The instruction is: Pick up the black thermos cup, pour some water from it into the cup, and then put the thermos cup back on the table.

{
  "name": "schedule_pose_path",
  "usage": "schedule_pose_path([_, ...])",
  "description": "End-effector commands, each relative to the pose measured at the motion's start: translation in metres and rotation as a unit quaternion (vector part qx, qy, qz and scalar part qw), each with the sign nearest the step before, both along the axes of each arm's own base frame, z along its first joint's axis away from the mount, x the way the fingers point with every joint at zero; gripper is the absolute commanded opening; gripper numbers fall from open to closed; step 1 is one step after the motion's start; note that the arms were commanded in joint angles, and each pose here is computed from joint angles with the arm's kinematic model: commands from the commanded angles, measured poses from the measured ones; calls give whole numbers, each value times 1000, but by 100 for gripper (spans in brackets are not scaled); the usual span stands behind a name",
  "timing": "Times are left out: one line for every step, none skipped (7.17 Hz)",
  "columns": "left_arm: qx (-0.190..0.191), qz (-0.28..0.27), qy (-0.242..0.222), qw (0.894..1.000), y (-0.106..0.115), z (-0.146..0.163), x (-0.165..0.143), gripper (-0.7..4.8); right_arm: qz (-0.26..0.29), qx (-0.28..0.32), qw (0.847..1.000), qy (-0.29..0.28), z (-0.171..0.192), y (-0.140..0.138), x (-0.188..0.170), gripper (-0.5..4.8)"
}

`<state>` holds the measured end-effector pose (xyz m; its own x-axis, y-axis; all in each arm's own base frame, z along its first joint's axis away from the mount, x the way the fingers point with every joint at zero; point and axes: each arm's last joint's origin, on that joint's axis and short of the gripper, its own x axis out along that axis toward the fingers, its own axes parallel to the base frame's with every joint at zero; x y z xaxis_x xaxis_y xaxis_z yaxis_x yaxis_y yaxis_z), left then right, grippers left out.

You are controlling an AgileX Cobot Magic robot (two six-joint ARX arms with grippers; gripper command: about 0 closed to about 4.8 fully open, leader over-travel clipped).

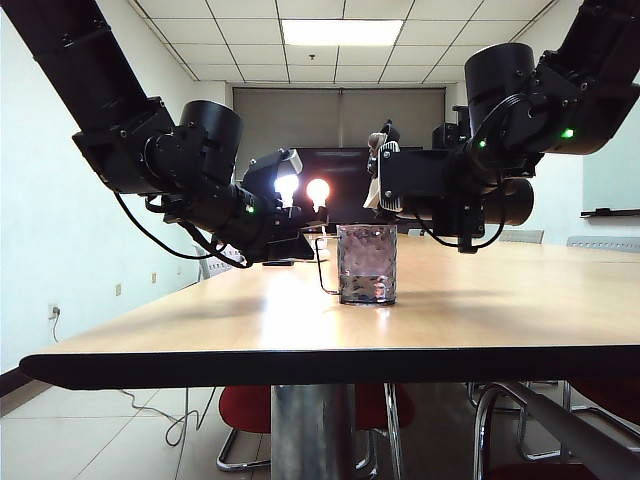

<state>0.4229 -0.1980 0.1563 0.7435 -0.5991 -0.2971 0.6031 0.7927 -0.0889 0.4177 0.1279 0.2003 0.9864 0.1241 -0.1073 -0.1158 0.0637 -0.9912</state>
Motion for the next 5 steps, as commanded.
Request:
schedule_pose_path([-4, -16, -2, 1000, -1, 2, -1, -6, -12, -40, 998, -50, 15, -1, 1, 51])
schedule_pose_path([-4, -16, -2, 1000, -1, 2, -1, -6, -11, -41, 998, -51, 15, -1, 1, 51])
schedule_pose_path([-4, -16, -2, 1000, -1, 2, -1, -6, -19, -53, 997, -51, 15, -1, 1, 51])
schedule_pose_path([-4, -16, -2, 1000, -1, 2, -1, -6, -22, -58, 997, -52, 15, -2, 1, 51])
schedule_pose_path([-4, -16, -2, 1000, -1, 2, -1, -6, -21, -63, 996, -52, 15, -2, 1, 51])
